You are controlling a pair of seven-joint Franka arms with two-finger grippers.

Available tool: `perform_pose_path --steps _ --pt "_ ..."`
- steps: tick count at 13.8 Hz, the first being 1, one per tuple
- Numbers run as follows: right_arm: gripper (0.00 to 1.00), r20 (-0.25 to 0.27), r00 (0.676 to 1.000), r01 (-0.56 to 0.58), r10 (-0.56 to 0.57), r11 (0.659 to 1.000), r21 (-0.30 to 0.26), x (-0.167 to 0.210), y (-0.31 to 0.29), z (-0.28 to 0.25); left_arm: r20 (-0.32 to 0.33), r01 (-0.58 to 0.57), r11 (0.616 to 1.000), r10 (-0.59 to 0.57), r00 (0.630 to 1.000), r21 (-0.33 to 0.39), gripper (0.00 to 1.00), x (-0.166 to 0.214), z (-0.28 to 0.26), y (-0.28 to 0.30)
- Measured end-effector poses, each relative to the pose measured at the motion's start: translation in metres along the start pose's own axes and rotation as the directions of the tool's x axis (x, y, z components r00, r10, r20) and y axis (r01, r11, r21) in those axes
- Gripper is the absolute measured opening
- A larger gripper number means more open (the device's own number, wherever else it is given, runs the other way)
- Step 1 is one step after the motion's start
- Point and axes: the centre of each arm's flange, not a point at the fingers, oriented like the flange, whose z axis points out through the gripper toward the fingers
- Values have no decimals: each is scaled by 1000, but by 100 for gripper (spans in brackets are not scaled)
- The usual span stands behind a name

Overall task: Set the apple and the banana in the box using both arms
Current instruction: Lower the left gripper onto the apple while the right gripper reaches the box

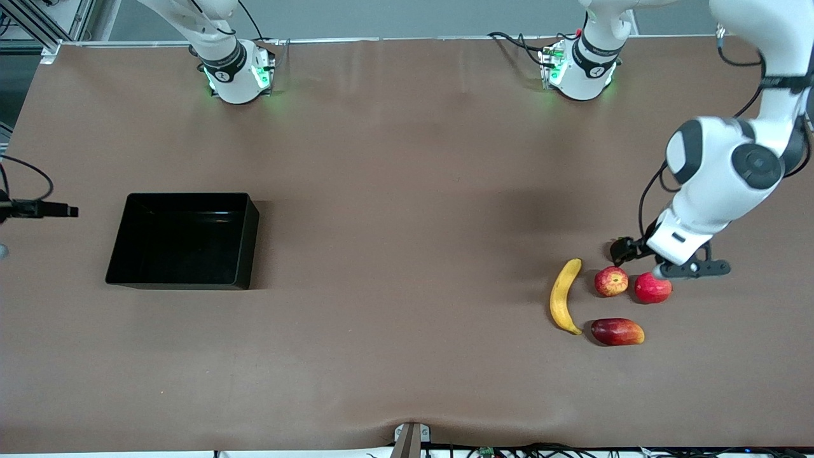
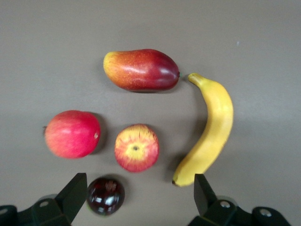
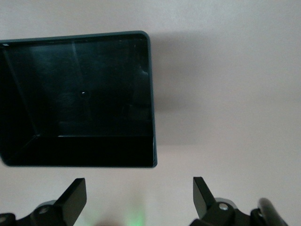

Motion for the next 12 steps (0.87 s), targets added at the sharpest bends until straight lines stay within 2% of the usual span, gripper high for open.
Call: perform_pose_path --steps 3,6,9,12 --pt "100 46 999 12 -13 1000 9 23 4 57 -1 10 1000 -10 1000 -13 100 2 49 -8" --pt "100 9 994 108 -107 994 -10 47 4 91 0 13 1000 -13 1000 -23 100 1 81 -8" --pt "96 -4 991 137 -137 990 -19 52 6 125 6 14 1000 -14 1000 -27 100 -1 98 -8" --pt "59 -4 987 159 -159 987 -19 52 7 134 13 11 1000 -11 1000 -24 100 -2 103 -9"
